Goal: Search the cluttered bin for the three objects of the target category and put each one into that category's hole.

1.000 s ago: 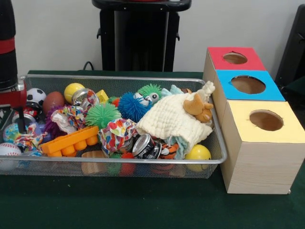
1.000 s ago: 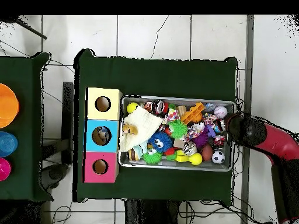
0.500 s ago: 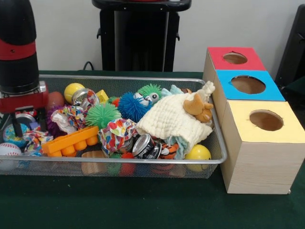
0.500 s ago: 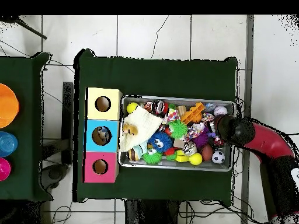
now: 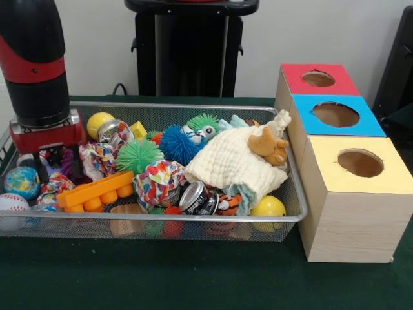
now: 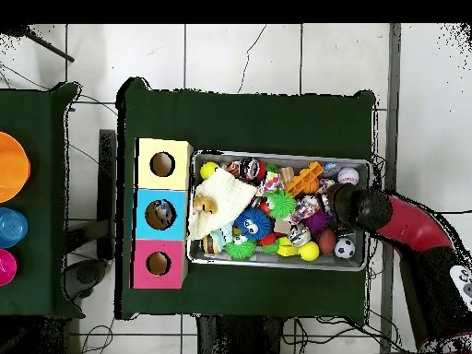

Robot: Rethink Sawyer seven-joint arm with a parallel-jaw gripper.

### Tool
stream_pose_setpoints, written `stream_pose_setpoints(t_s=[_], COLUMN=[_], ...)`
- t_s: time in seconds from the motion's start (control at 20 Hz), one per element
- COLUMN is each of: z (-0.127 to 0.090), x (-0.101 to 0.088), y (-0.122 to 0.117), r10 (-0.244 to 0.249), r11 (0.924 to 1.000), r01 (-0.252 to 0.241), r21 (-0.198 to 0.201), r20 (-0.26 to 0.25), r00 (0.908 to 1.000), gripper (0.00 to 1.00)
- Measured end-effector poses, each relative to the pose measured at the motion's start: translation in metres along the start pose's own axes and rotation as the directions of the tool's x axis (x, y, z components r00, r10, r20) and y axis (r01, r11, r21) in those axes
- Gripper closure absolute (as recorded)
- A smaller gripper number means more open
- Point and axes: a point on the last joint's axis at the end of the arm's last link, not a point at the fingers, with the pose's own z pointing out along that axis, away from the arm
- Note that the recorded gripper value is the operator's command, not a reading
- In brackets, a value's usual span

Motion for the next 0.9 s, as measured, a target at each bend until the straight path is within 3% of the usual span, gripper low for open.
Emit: stream_pose_setpoints(t_s=[0.45,0.65,0.9], z=[-0.012,-0.033,-0.073], x=[-0.001,-0.004,-0.007], y=[-0.008,-0.013,-0.019], r10=[0.046,0.078,0.106], r11=[0.9989,0.9969,0.9942], r01=[-0.046,-0.078,-0.106], r21=[-0.004,-0.012,-0.020], r20=[0.020,0.015,-0.017], r00=[0.9987,0.9969,0.9943], gripper=[0.00,0.00,0.00])
